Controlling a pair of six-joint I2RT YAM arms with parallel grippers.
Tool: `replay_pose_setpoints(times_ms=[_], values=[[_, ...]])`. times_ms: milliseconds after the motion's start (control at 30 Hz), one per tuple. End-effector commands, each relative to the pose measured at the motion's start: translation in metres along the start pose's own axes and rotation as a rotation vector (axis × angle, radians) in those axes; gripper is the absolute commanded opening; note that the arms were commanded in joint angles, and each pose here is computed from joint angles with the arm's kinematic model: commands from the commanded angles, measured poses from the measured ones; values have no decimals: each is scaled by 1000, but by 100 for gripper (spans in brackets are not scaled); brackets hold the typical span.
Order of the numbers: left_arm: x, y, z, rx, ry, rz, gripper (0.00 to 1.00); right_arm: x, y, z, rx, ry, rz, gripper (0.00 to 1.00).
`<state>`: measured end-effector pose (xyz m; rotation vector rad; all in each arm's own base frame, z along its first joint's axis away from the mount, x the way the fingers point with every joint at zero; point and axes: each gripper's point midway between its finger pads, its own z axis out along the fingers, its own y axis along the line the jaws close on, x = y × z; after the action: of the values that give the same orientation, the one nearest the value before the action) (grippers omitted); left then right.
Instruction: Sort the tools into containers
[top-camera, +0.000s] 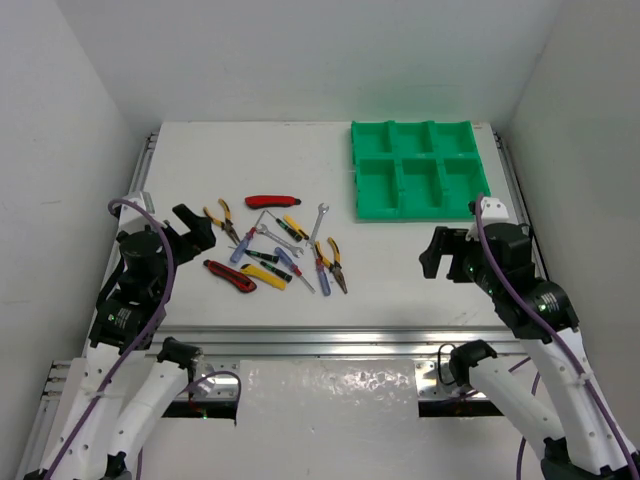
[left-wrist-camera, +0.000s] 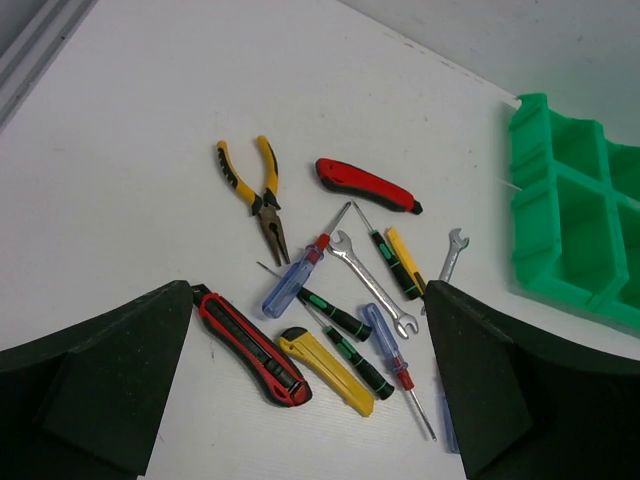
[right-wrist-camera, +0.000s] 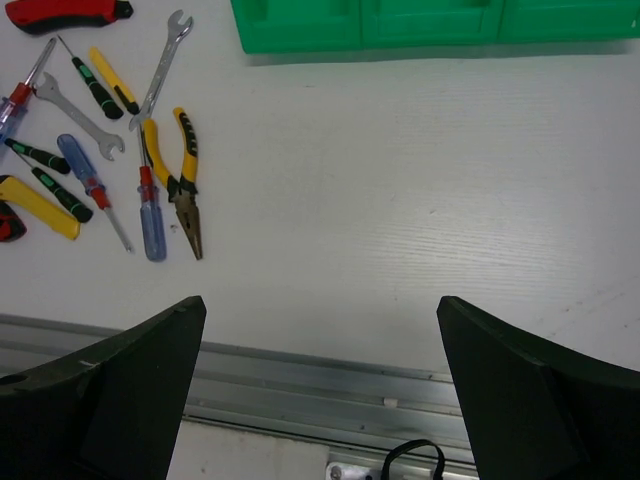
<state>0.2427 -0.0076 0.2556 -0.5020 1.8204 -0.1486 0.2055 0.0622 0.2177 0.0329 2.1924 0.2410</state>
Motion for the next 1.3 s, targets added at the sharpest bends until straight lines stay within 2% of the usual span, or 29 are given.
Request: replay_pose_setpoints(times_ms=[0, 133, 267, 300, 367, 433, 467, 500, 567, 600, 633, 700, 733, 767, 800, 867, 900, 1000, 1033, 1100, 1200, 1267], values=[[-12, -8, 0, 33, -39, -8, 100, -13, 12, 3, -63, -51, -3, 99], [-11, -14, 0, 67, -27, 1, 100, -18, 47, 6, -263, -111, 19, 99], [-8, -14, 2, 67, -19, 8, 100, -14, 78, 30, -393, 17, 67, 99], [-9, -14, 2, 65, -21, 7, 100, -3, 84, 49, -390, 99, 92, 99], [-9, -12, 3, 57, -18, 7, 100, 1, 92, 77, -339, 154, 93, 99], [-7, -11, 5, 48, -11, 9, 100, 14, 121, 86, -342, 204, 9, 99], [-7, -11, 6, 47, -10, 9, 100, 7, 133, 90, -333, 196, -14, 99], [-6, -11, 6, 49, -6, 10, 100, 27, 148, 105, -303, 253, -64, 99], [-5, -12, 8, 51, -1, 12, 100, 32, 174, 113, -292, 273, -115, 99], [-4, -12, 9, 53, 3, 13, 100, 36, 178, 122, -252, 278, -138, 97], [-3, -12, 9, 53, 8, 16, 100, 56, 182, 140, -212, 338, -175, 94], [-2, -13, 10, 51, 12, 17, 100, 63, 205, 149, -202, 348, -224, 82], [-2, -13, 11, 51, 16, 18, 100, 84, 203, 168, -148, 399, -258, 80], [-2, -13, 11, 51, 16, 18, 100, 84, 212, 172, -140, 409, -263, 77], [-2, -13, 11, 51, 16, 18, 100, 89, 213, 178, -119, 422, -269, 72], [-1, -13, 11, 54, 19, 20, 100, 105, 212, 195, -70, 455, -289, 70], [-1, -13, 11, 56, 18, 19, 100, 109, 211, 199, -61, 462, -294, 64], [0, -15, 11, 64, 21, 20, 100, 125, 210, 210, -49, 497, -301, 57], [-1, -16, 11, 70, 20, 19, 100, 133, 208, 213, -48, 517, -306, 48], [0, -16, 11, 69, 22, 21, 100, 142, 206, 216, -39, 536, -308, 44], [-2, -16, 10, 75, 18, 20, 100, 159, 199, 218, -25, 574, -308, 44], [-1, -16, 9, 75, 16, 19, 100, 170, 194, 218, -26, 595, -298, 36]])
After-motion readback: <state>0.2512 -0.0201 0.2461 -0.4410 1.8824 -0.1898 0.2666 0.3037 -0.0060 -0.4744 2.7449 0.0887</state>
